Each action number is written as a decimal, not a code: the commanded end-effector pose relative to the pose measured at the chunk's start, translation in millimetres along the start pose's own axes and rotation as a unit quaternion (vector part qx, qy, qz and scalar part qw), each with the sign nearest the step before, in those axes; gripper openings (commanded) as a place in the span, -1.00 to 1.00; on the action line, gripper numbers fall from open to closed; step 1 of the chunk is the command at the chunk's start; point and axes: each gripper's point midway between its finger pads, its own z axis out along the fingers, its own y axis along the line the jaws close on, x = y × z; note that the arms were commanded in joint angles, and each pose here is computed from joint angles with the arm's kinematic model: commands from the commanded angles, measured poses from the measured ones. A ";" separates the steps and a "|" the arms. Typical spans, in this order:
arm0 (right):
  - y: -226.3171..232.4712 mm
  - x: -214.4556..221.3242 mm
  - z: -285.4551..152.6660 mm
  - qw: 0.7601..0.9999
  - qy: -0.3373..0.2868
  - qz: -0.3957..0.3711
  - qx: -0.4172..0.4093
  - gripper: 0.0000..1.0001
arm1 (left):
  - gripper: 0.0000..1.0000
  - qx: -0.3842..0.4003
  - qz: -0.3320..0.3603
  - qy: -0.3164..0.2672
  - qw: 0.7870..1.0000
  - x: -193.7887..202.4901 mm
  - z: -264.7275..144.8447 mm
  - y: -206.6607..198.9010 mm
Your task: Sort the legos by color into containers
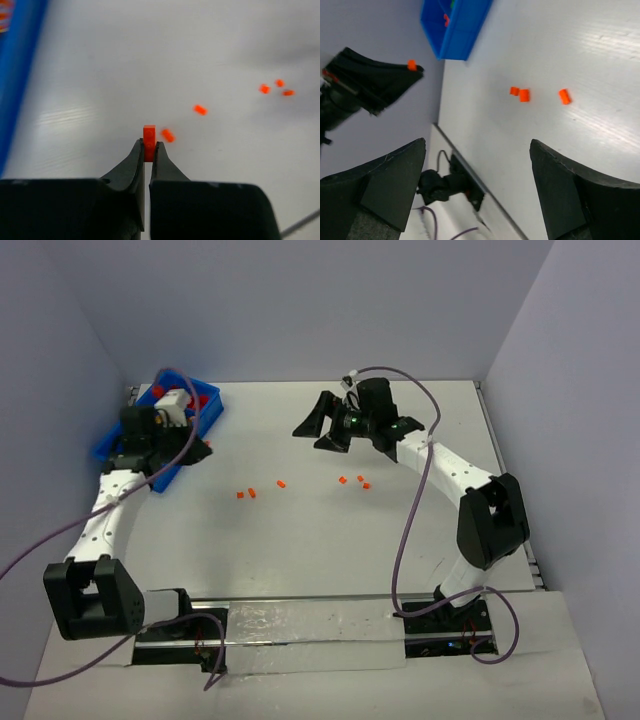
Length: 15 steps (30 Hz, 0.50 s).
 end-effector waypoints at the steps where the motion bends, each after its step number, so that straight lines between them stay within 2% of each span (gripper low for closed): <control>1: 15.8 -33.4 -28.5 0.985 -0.040 -0.165 0.006 0.90 | -1.00 -0.037 0.057 0.047 0.997 6.9 -39.6 56.9; 3: 4.5 -32.8 -35.7 0.974 -0.026 -0.222 0.033 0.95 | -1.00 -0.071 0.052 0.056 0.995 5.0 -56.0 96.8; 7: -21.4 -28.4 -44.6 0.959 -0.006 -0.270 0.088 1.00 | -1.00 -0.114 0.020 0.088 0.989 5.4 -72.5 154.5; 12: -49.1 -25.1 -52.1 0.949 0.007 -0.284 0.134 1.00 | -1.00 -0.145 -0.016 0.125 0.981 7.9 -74.5 209.5; 15: -58.1 -25.2 -54.2 0.947 0.008 -0.285 0.146 1.00 | -1.00 -0.149 -0.018 0.136 0.979 6.5 -65.5 227.1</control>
